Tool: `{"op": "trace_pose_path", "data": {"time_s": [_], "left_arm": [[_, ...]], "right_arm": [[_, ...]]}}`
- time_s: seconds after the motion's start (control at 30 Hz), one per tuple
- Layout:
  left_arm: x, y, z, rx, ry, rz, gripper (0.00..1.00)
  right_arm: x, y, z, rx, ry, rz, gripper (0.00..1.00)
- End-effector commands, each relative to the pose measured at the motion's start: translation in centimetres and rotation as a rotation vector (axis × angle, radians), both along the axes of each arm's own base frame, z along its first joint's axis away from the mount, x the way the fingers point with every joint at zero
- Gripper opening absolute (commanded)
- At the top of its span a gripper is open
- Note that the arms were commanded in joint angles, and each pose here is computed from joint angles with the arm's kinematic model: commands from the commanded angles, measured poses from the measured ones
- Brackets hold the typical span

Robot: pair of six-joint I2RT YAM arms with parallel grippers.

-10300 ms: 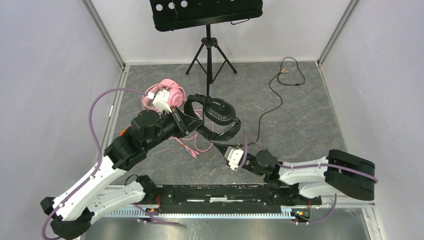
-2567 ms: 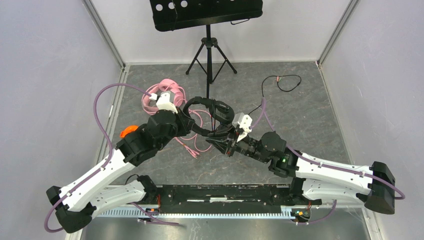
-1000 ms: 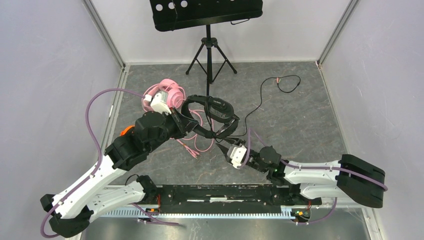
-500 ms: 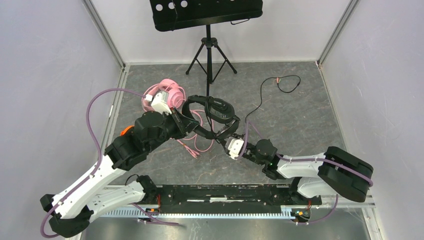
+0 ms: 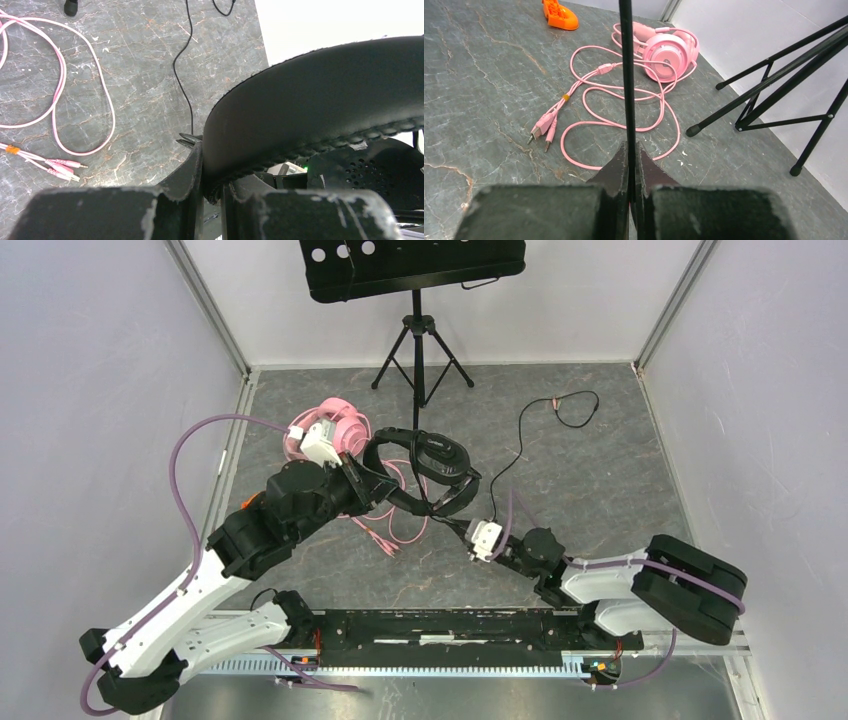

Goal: Wrap the headphones
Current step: Wrap the headphones around the headphones.

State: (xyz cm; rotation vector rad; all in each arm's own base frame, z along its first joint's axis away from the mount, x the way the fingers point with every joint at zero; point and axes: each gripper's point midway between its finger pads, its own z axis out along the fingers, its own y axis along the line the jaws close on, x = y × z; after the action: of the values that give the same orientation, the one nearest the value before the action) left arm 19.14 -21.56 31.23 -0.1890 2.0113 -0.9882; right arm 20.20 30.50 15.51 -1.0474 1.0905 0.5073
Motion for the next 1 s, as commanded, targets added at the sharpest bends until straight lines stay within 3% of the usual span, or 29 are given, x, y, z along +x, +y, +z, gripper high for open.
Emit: {"op": "trace_pose_path", "data": {"time_s": [0.0, 0.5, 0.77, 0.97], "left_arm": [[0.2, -0.4, 5.8, -0.147, -0.107, -0.002, 0.02], [0.9, 0.9, 5.2, -0.052, -0.14, 0.046, 0.02], [-0.4, 0.5, 4.7, 0.067, -0.184, -0.083, 0.02], [-3.1, -0.4, 2.9, 0.24, -0.196, -0.334, 0.02]], "right_arm": [[-0.5, -1.3, 1.5, 0.091, 0.009, -0.021, 0.0], [-2.2, -3.6, 1.8, 0.133, 0.025, -0.015, 0.0], [-0.2, -6.3, 3.2, 0.164, -0.02, -0.185, 0.0], [1.3, -9.8, 5.8, 0.243, -0.102, -0.36, 0.04]]}}
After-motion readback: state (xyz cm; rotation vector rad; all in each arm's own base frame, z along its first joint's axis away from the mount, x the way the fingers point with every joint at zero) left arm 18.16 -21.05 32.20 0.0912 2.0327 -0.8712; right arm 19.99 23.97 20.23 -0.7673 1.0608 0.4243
